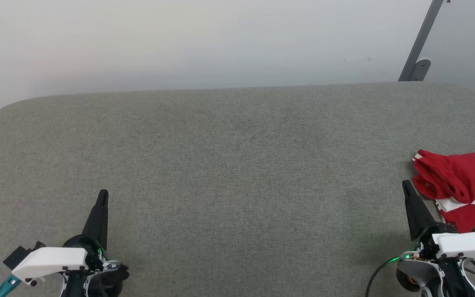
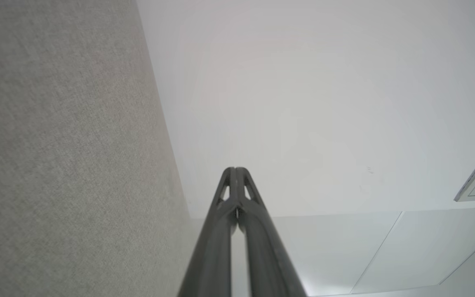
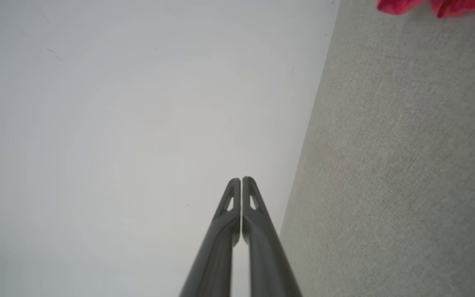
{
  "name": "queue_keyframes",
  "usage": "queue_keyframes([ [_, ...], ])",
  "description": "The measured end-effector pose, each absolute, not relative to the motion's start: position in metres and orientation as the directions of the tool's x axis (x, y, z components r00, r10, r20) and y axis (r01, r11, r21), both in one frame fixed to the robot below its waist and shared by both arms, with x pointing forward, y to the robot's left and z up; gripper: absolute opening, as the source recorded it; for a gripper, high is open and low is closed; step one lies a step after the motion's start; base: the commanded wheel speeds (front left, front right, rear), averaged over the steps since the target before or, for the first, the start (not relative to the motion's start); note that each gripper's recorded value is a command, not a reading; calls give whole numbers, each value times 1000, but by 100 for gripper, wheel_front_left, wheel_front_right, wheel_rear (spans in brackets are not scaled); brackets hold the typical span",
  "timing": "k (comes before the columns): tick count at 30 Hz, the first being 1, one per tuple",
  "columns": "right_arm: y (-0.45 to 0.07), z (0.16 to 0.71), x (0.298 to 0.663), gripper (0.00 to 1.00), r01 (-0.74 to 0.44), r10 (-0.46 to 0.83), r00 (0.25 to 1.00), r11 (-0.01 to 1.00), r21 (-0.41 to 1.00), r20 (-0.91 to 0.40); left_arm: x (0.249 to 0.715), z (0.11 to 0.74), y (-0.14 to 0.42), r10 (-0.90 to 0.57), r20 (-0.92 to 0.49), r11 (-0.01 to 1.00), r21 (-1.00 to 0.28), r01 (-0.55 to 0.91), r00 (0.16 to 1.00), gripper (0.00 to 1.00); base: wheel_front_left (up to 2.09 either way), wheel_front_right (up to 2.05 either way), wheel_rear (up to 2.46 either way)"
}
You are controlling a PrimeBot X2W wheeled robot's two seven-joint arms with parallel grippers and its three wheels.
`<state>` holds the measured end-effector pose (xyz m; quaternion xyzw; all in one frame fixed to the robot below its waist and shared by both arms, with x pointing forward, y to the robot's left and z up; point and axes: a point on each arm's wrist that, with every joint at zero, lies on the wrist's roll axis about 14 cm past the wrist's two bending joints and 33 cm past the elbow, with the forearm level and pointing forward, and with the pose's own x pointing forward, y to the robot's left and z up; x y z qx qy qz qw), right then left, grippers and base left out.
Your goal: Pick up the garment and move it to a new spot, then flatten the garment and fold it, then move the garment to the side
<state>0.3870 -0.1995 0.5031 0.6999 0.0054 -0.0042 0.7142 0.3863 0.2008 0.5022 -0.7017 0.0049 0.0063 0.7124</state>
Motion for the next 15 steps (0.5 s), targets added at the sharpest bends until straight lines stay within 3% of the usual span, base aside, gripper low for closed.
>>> queue_keyframes([
  [15,-200,505,388,0,7,0,1000,-1,1000,-7,387,504,200,-1,-11,-3,-1000,-11,1000,0,0,0,0],
])
